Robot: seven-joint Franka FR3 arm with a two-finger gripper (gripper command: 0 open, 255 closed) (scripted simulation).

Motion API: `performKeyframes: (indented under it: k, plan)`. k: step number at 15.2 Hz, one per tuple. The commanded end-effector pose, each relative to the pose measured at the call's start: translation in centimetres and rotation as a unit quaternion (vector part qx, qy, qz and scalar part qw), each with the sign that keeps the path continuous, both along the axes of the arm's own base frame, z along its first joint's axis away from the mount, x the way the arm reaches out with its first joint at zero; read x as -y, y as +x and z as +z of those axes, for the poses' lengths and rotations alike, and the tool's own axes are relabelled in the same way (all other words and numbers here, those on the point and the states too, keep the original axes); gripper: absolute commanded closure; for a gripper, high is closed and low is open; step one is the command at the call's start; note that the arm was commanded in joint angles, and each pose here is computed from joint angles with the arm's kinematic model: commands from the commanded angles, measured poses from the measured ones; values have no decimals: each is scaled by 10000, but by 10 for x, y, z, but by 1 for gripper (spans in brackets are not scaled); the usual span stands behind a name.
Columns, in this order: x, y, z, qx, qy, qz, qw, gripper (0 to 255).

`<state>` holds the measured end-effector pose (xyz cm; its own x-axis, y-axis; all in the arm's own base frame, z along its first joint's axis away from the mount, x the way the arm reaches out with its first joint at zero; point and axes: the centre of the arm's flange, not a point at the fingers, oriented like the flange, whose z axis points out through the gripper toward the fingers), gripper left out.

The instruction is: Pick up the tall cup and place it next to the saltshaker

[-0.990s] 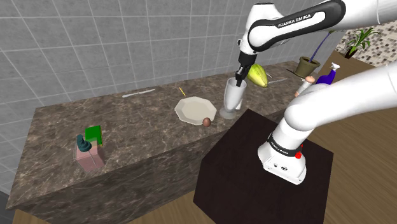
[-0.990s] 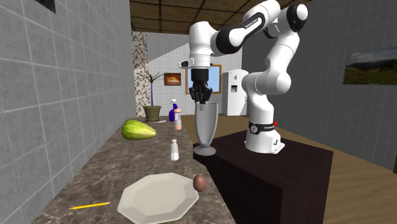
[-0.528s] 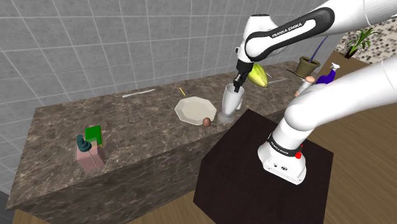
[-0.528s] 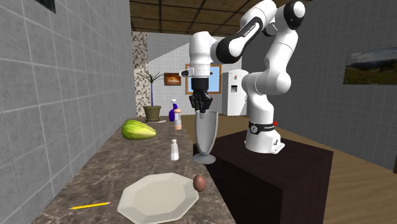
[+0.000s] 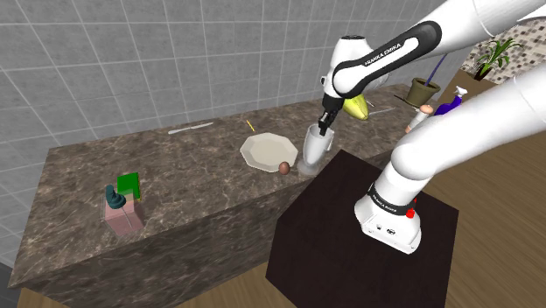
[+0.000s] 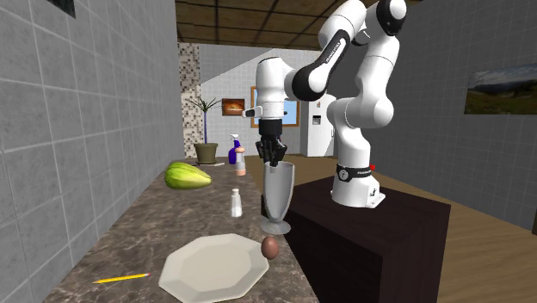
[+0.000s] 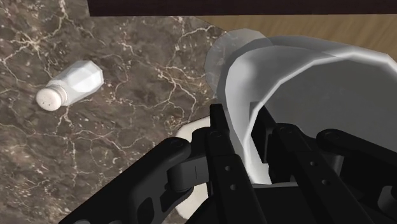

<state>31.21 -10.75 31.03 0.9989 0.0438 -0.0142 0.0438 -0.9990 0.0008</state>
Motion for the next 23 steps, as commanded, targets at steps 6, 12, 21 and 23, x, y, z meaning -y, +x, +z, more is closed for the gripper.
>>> performKeyframes:
  k: [6, 12, 21, 23]
  plan:
    - [0, 0, -37, 9, -2, -1, 10000, 255]
    - [0, 0, -38, 9, -2, -1, 10000, 255]
    - [0, 0, -25, 9, -2, -1, 10000, 0]
    - [0, 1, 2, 9, -2, -1, 10000, 0]
